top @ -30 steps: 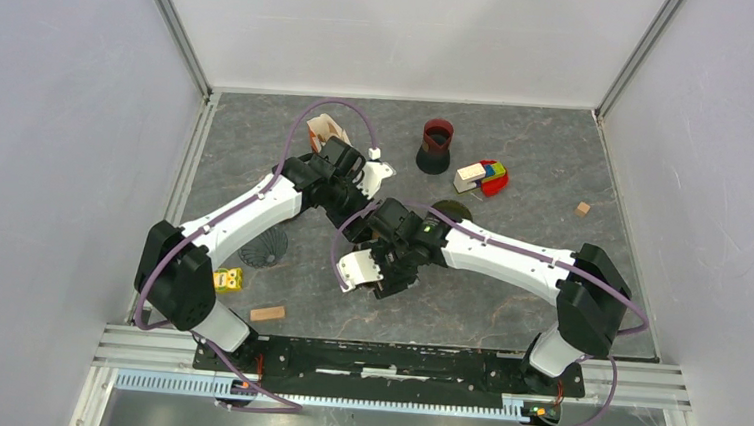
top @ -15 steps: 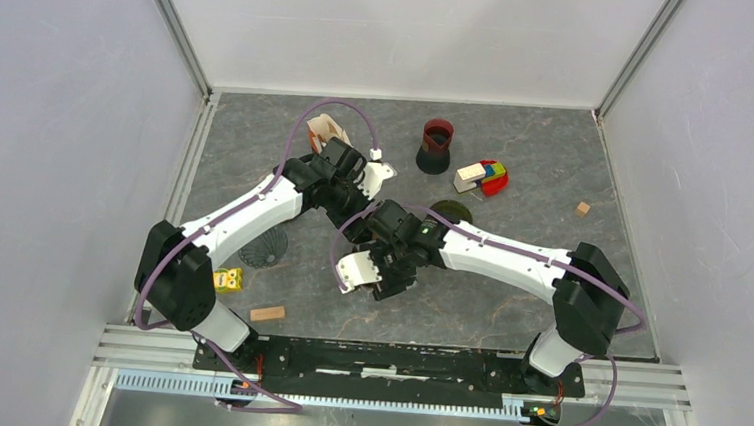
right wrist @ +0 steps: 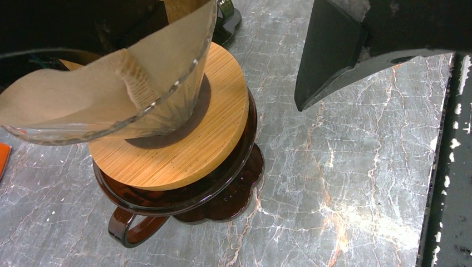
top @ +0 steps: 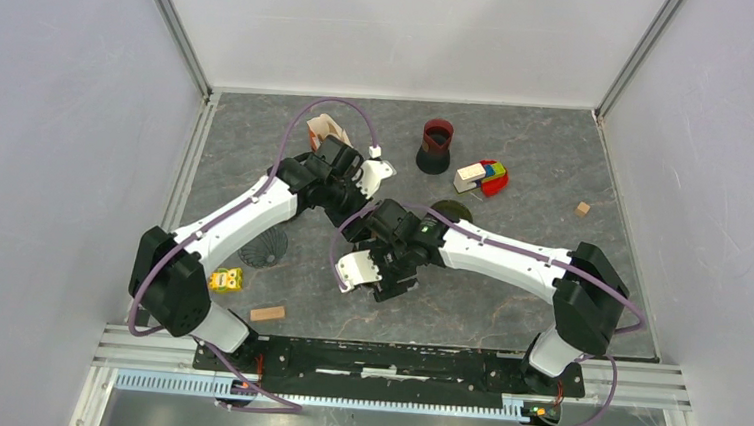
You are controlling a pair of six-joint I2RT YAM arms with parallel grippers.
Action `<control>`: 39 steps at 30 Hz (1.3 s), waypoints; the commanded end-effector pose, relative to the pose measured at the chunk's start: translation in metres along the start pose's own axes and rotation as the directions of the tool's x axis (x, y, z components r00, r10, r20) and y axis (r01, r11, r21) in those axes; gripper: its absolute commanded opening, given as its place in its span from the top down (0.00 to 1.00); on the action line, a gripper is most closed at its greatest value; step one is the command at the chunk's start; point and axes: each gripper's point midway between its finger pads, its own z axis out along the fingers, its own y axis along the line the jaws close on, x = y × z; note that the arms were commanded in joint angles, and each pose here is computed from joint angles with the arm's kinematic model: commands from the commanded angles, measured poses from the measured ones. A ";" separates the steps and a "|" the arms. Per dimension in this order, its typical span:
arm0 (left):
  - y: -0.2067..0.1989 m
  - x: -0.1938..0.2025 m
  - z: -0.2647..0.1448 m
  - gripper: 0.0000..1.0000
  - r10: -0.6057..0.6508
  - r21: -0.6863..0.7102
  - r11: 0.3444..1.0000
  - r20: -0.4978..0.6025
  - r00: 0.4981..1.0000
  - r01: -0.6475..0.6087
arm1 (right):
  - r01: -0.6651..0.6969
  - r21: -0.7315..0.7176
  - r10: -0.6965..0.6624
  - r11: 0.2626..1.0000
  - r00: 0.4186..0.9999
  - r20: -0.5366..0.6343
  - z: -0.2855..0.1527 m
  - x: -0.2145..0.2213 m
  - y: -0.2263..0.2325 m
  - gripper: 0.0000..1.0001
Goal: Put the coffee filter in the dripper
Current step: Place the coffee filter in the coffee dripper.
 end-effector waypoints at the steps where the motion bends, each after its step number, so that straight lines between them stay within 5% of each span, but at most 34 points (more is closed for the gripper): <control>1: -0.002 -0.023 -0.021 0.13 0.084 -0.016 0.996 0.079 0.993 -0.083 | 0.008 0.046 -0.010 0.999 0.999 0.038 -0.019 -0.015 -0.012 0.19; 13: -0.005 -0.026 -0.028 0.08 0.111 -0.014 0.994 0.103 0.988 -0.110 | 0.009 0.093 -0.015 0.996 0.998 0.065 -0.033 -0.023 -0.025 0.10; 39: -0.006 -0.029 -0.031 0.07 0.148 -0.015 0.989 0.132 0.980 -0.147 | -0.009 0.179 -0.017 0.984 0.989 0.144 -0.073 -0.040 -0.043 0.06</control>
